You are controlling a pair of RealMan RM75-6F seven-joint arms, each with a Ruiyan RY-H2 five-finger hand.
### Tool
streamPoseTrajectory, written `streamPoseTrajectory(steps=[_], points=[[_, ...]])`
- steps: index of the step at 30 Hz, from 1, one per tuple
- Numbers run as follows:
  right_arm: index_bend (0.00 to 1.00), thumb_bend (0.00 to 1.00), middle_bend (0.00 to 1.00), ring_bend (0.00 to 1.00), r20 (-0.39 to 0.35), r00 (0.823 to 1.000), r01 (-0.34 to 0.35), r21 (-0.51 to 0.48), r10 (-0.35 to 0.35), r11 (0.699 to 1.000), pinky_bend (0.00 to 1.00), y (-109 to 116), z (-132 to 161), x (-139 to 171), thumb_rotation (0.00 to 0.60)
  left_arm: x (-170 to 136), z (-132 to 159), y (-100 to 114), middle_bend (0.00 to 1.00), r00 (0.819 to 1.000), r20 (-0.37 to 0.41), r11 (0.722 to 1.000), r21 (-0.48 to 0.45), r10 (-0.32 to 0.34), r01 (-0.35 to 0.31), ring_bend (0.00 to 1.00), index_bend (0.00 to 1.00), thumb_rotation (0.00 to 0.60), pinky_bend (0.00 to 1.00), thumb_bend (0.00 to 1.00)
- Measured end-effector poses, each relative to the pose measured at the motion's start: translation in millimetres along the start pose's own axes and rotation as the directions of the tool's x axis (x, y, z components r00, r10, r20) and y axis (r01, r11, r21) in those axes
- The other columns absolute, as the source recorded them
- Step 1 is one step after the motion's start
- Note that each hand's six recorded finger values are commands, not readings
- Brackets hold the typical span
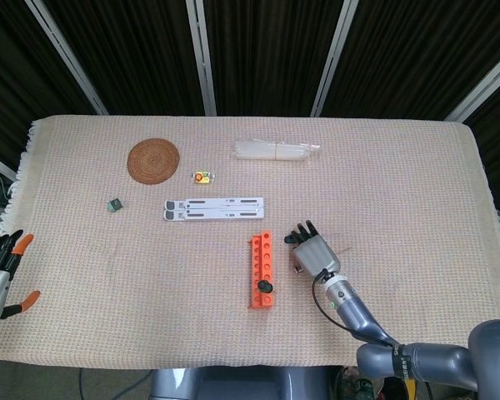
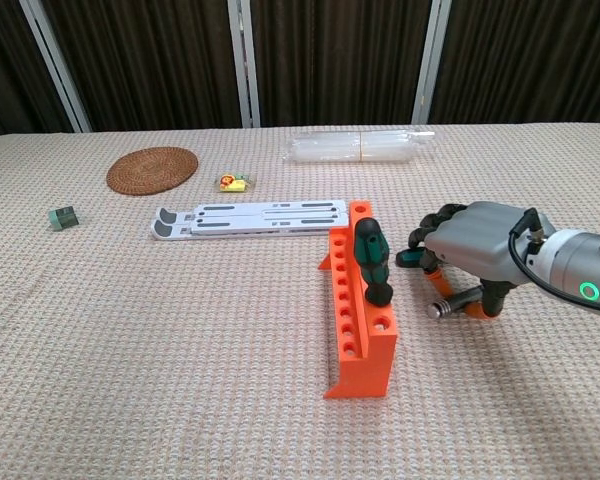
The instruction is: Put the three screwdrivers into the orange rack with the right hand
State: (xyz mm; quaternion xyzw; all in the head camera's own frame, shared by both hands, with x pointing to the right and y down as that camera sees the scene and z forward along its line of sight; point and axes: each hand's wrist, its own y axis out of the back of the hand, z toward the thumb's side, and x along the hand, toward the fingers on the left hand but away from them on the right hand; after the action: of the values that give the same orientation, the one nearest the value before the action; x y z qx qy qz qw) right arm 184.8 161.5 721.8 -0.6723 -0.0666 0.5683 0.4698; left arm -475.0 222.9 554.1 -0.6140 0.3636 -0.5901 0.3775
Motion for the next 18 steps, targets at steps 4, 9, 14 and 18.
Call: streamPoseTrajectory(steps=[4,9,14,18], points=[[0.56,0.34,0.14,0.00,0.002,1.000,-0.001,-0.002,0.001,1.000,0.00,0,-1,0,0.600,0,0,0,0.00,1.000,0.000,1.000,0.000,0.001,-0.001,0.00,0.01,0.600,0.00,0.21],[0.59,0.39,0.16,0.00,0.012,1.000,0.015,-0.059,-0.014,0.998,0.00,7,-5,3,0.600,-1,0,0,0.00,1.000,-0.003,1.000,-0.001,0.000,0.000,0.00,0.01,0.600,0.00,0.20],[0.61,0.41,0.18,0.00,0.015,0.999,0.034,-0.208,-0.032,0.977,0.00,22,-13,12,0.600,0,0,0,0.00,1.000,-0.002,1.000,0.000,0.001,-0.001,0.00,0.00,0.600,0.00,0.21],[0.62,0.42,0.19,0.00,0.003,1.000,0.028,-0.386,-0.029,0.922,0.00,36,-21,20,0.600,1,4,2,0.00,1.000,0.008,1.000,-0.001,0.005,-0.005,0.00,0.00,0.600,0.00,0.21]])
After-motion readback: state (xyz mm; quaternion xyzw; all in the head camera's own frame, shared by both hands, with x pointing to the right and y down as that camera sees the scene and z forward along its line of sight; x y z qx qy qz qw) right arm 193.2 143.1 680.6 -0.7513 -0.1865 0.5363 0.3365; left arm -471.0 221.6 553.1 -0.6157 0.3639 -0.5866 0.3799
